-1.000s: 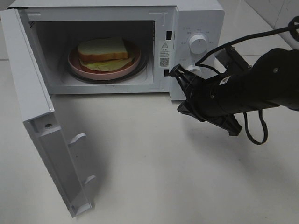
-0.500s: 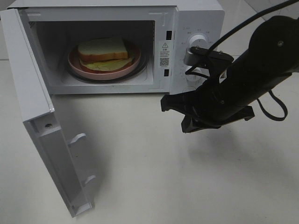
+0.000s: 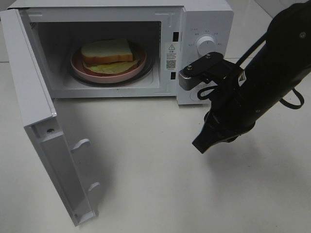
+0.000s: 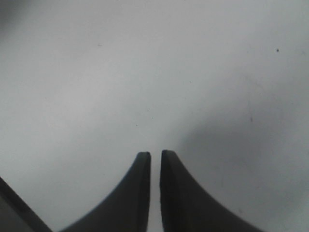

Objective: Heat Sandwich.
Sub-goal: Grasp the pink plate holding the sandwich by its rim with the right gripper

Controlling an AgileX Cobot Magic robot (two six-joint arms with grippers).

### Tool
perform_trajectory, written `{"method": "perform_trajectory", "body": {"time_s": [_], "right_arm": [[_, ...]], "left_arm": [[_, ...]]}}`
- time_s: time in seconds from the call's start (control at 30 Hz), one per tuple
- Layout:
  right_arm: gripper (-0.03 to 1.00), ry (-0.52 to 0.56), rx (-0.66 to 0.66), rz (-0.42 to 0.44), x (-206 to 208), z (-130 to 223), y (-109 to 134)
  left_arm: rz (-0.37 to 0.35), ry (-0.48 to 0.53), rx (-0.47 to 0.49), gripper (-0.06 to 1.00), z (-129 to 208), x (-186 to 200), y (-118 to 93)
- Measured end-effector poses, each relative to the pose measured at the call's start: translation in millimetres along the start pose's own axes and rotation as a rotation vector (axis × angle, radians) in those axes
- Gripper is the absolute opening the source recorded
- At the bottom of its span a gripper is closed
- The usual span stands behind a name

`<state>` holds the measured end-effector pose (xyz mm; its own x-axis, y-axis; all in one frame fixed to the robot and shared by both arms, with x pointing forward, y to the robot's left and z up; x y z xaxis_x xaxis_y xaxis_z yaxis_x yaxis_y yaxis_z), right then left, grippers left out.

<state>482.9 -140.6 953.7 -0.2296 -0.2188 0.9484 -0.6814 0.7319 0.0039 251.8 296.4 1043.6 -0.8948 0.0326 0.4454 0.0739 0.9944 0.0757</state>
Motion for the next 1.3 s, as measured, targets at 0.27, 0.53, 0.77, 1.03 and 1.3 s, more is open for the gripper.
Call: {"method": "perform_trajectory", "body": {"time_s": [0.27, 0.53, 0.77, 1.03, 1.3], "right_arm": [[0.13, -0.037, 0.523, 0.026, 13.8, -1.1, -0.1], [0.15, -0.031, 0.885, 0.032, 13.8, -0.9, -0.1], [0.17, -0.027, 1.085, 0.037, 13.8, -0.9, -0.2], [0.3, -0.033, 1.098, 0.044, 13.9, -1.8, -0.5], [0.73, -0.044, 1.038, 0.056, 14.0, -3.5, -1.3]], "left_arm": [[0.0, 0.0, 0.0, 0.99, 0.0, 0.0, 0.0], [0.0, 0.0, 0.0, 0.99, 0.0, 0.0, 0.0], [0.0, 0.0, 0.0, 0.99, 0.0, 0.0, 0.0], [0.0, 0.0, 0.0, 0.99, 0.0, 0.0, 0.0], [0.0, 0.0, 0.0, 0.99, 0.0, 0.0, 0.0]]}}
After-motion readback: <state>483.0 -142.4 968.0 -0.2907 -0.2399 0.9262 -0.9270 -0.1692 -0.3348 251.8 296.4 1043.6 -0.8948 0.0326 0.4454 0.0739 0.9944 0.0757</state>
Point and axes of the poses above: a point on each arm's last joint axis where the gripper is mounted, x pointing back along that axis away from the gripper, y along the wrist's bending axis when the last joint is at zero, z = x × y, the point moved 2 cm from there along -x, pointing out along that axis toward the gripper, and after that the axes turned 4 degrees about -x, right-handed, at the moved point
